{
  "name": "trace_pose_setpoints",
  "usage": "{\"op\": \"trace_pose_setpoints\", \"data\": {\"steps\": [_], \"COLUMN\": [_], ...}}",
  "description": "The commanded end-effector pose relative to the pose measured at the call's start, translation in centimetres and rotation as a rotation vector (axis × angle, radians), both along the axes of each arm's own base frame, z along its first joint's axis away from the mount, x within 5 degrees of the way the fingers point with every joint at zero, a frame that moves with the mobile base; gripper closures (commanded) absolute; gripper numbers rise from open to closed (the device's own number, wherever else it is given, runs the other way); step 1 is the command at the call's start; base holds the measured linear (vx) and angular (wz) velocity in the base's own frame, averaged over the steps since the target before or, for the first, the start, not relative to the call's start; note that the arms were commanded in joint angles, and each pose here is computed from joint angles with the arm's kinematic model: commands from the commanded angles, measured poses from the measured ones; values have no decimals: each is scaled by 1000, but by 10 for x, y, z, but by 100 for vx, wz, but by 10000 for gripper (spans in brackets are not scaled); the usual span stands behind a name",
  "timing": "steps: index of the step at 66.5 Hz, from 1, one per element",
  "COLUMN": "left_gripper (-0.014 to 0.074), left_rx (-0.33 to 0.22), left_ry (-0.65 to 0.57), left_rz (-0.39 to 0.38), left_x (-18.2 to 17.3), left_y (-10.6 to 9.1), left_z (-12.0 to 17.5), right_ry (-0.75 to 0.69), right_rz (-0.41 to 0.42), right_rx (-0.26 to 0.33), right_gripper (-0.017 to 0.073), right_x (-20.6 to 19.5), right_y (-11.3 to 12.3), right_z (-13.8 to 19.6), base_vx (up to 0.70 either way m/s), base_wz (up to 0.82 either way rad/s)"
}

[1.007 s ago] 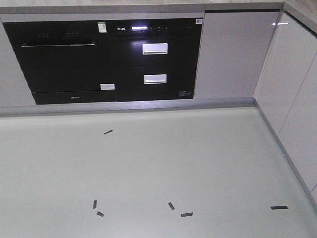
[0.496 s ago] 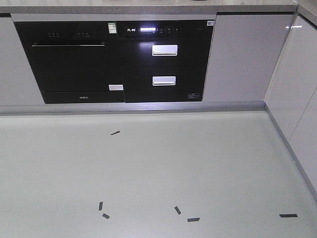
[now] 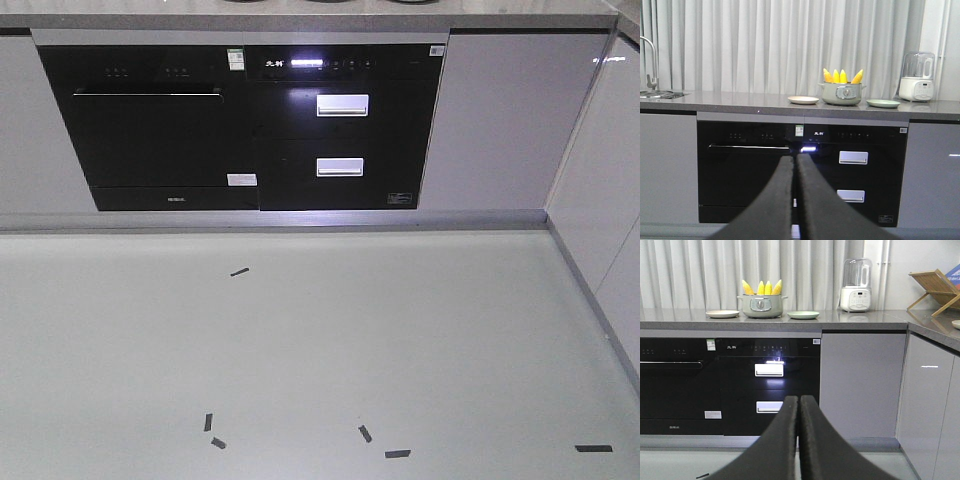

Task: Distribute corn equally
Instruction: 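Drive the base toward the counter with the corn pot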

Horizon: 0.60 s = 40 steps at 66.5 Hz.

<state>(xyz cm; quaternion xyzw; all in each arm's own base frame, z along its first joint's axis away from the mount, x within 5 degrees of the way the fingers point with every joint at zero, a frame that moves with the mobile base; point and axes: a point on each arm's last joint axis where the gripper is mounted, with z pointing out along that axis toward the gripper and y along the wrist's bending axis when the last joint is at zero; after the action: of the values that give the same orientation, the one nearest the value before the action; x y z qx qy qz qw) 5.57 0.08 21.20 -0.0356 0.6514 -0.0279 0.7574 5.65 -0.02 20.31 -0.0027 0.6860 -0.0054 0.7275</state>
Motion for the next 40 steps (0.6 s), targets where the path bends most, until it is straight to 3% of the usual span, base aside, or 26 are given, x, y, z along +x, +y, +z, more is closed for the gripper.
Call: {"op": "trace_pose_setpoints", "data": {"steps": [1, 40], "left_gripper": [600, 600], "left_rx": [-14, -14], "left_ry": [-76, -76], "left_rz": [-8, -8], "left_x": [-2, -2], "left_y": [0, 0], "left_z": [2, 2], "right_ry": [-72, -72], "right_rz": [-4, -4], "right_rx": [-11, -11], "right_gripper": [562, 562], "right_x": [-1, -1], "right_y": [0, 0], "right_z": [5, 5], "base_vx": [6, 7], "base_wz": [2, -1]}}
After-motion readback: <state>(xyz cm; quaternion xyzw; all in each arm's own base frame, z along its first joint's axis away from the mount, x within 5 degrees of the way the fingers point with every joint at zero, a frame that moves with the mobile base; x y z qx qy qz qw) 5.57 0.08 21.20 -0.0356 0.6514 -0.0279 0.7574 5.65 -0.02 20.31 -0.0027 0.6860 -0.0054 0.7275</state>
